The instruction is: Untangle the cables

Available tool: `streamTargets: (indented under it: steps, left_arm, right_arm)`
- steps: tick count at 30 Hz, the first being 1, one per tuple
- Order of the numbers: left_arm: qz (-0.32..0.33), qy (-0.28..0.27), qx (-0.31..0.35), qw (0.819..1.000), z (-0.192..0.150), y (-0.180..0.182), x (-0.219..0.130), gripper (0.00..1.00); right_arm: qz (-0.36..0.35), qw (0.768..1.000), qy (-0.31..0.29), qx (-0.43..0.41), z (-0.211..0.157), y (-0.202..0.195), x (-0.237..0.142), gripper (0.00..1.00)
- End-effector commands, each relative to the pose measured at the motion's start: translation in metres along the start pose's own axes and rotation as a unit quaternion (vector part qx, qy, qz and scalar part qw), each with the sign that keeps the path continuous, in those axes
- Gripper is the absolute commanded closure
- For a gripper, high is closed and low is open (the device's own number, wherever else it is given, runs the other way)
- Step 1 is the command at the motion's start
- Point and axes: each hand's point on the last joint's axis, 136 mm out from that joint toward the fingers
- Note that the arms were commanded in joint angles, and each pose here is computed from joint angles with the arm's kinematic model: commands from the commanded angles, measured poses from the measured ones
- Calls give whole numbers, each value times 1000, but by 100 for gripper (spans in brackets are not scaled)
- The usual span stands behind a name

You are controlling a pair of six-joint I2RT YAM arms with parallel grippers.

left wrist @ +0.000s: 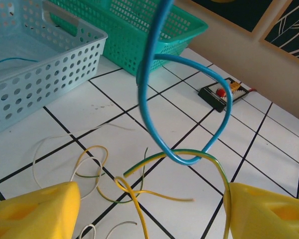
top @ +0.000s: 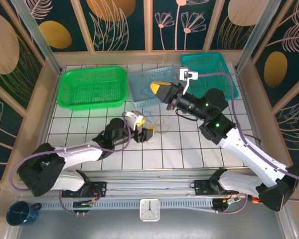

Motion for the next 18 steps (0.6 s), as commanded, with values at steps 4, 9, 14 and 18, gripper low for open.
streamTargets:
  steps: [4,9,14,18]
  left_arm:
    - [-10,-12,7,1000,4,-1,10,22]
    - [-4,-9,7,1000,1,3,17,23]
    - [16,-15,4,1000,2,11,20,43]
    - [33,-30,1,999,6,16,16,65]
  right_arm:
    - [44,999,-21,-6,14,26,-1,100]
    - [51,998,-22,-5,15,33,0,100]
    - [53,998,-23,-4,15,35,-1,100]
    - [41,999,-29,-11,18,33,-2,100]
Point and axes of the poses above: each hand's point on the last joint's axis, 136 mm out from that joint toward the fingers, its own x axis out along the fingers, its own y axis along the line the jaws close on, z = x × y
